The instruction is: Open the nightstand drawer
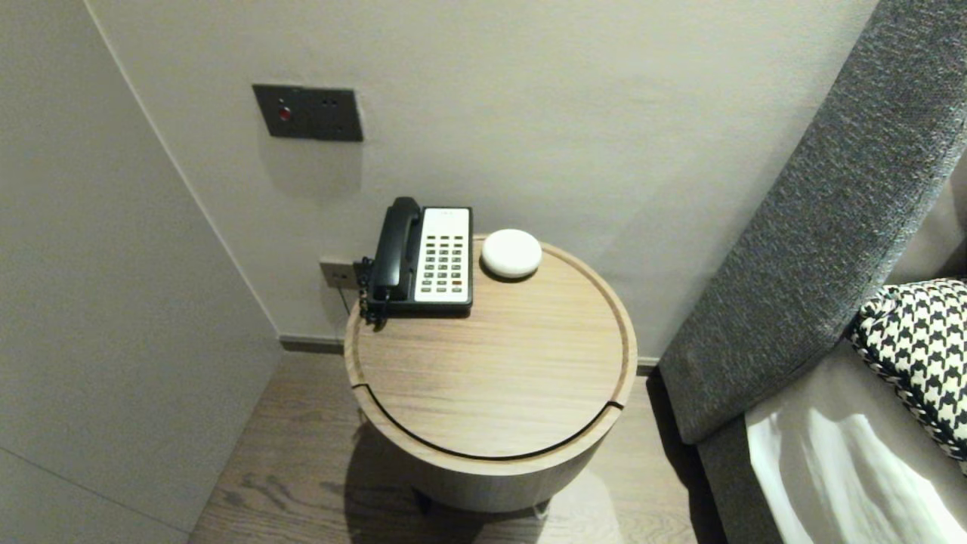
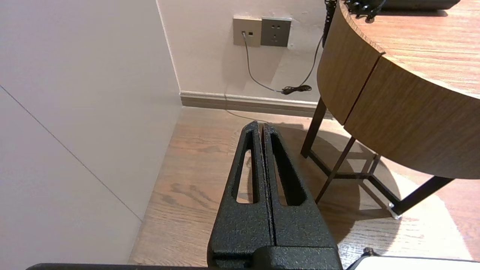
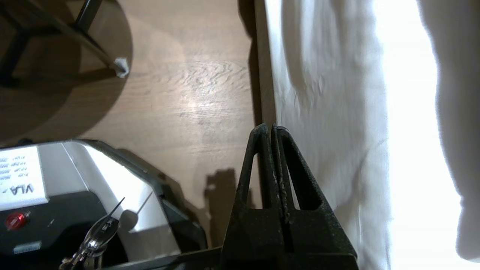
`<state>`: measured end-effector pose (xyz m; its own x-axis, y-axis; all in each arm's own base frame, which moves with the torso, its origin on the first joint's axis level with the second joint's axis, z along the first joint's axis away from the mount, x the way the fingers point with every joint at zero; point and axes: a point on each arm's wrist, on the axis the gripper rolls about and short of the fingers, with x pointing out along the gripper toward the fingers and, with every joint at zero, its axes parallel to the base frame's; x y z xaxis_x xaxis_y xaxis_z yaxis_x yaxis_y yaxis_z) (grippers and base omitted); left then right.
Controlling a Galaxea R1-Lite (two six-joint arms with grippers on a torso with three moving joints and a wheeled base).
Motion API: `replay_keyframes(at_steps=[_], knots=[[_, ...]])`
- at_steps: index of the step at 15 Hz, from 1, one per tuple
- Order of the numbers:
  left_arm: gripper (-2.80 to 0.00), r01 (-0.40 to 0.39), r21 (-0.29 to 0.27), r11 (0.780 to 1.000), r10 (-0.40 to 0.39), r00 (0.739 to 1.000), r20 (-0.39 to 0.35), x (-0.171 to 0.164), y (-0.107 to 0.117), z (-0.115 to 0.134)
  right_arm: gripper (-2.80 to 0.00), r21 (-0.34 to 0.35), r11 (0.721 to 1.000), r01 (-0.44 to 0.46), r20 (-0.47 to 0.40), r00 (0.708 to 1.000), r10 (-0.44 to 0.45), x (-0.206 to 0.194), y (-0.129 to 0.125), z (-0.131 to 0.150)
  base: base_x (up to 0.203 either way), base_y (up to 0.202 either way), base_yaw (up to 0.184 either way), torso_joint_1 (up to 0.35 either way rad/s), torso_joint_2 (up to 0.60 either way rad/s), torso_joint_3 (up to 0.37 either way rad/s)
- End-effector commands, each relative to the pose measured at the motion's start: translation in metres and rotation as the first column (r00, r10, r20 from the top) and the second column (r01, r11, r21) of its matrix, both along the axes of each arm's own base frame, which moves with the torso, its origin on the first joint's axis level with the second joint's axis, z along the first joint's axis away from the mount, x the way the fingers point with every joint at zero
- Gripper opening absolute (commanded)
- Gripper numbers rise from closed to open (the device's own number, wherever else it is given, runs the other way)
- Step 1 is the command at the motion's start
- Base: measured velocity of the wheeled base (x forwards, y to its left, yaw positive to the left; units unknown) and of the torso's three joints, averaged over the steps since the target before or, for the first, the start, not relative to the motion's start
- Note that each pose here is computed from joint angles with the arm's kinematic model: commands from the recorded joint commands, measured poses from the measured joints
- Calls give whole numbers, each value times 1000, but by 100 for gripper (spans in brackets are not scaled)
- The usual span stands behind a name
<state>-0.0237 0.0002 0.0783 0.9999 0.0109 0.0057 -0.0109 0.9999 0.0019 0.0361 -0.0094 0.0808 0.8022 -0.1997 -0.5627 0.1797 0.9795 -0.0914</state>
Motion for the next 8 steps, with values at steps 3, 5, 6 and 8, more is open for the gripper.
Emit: replay_keyframes(at_steps=[3, 5, 6, 8], knots=[[-280, -1, 0, 1000, 1, 1000, 0, 0, 0, 0, -280, 9, 996, -88, 53, 995, 88, -11, 6, -8, 0, 0, 0, 0, 0, 0], [-280, -1, 0, 1000, 1, 1000, 0, 0, 0, 0, -280, 36, 977, -209, 107, 973, 204, -14, 9, -7, 0, 0, 0, 0, 0, 0], [-280, -1, 0, 1000, 1, 1000, 0, 0, 0, 0, -280, 49, 968, -248, 144, 960, 239, -16, 10, -6, 0, 0, 0, 0, 0, 0], [-280, -1, 0, 1000, 1, 1000, 0, 0, 0, 0, -280, 43, 965, -257, 217, 945, 242, -22, 10, -5, 0, 0, 0, 0, 0, 0]])
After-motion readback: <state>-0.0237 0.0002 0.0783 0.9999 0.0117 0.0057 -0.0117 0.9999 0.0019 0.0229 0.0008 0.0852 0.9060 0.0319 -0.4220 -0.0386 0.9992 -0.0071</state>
